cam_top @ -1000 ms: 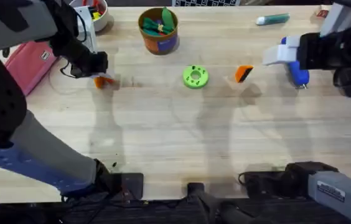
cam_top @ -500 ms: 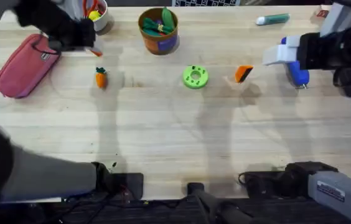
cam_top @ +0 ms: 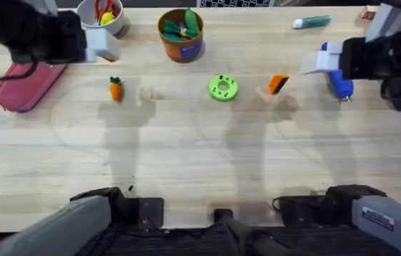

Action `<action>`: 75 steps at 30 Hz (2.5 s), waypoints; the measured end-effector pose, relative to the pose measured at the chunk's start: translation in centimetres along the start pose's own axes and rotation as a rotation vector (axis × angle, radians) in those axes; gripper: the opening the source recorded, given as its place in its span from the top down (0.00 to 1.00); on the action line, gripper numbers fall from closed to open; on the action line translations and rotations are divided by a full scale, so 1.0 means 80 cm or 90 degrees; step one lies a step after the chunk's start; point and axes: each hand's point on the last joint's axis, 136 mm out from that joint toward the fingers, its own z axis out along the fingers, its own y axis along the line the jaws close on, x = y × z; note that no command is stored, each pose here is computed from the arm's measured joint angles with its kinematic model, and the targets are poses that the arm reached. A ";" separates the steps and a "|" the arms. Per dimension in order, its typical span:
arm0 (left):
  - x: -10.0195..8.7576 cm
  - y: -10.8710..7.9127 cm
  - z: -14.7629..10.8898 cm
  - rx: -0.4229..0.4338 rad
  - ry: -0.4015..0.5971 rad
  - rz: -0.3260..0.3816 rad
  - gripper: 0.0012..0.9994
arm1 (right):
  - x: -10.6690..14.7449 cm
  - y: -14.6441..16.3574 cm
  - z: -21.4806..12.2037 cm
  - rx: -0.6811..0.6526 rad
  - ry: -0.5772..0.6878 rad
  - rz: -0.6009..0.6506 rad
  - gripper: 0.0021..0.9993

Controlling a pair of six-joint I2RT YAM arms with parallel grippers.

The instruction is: Pick up the gripper from the table and insert it into the empty holder that is missing its gripper. Then pick up a screw, insert it into the mounting hole, and use the screwdriver to tighten it. Finally, clean up the table by picking up the vegetable and placing it into the bucket.

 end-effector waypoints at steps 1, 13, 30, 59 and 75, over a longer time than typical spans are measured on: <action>0.006 0.000 -0.004 -0.002 -0.006 -0.006 0.04 | 0.000 0.000 0.000 0.000 0.000 0.000 0.01; 0.049 -0.011 -0.045 -0.003 -0.082 -0.004 0.00 | 0.006 0.000 0.000 0.000 0.012 0.000 0.01; 0.036 -0.009 -0.034 -0.003 -0.089 -0.004 0.00 | 0.009 0.000 0.000 0.000 0.018 0.001 0.01; 0.003 -0.037 -0.018 0.023 -0.398 0.119 0.00 | 0.009 0.000 0.000 0.000 0.018 0.001 0.01; 0.080 -0.099 0.019 0.164 -0.574 0.229 0.00 | 0.009 0.000 0.000 0.000 0.018 0.001 0.01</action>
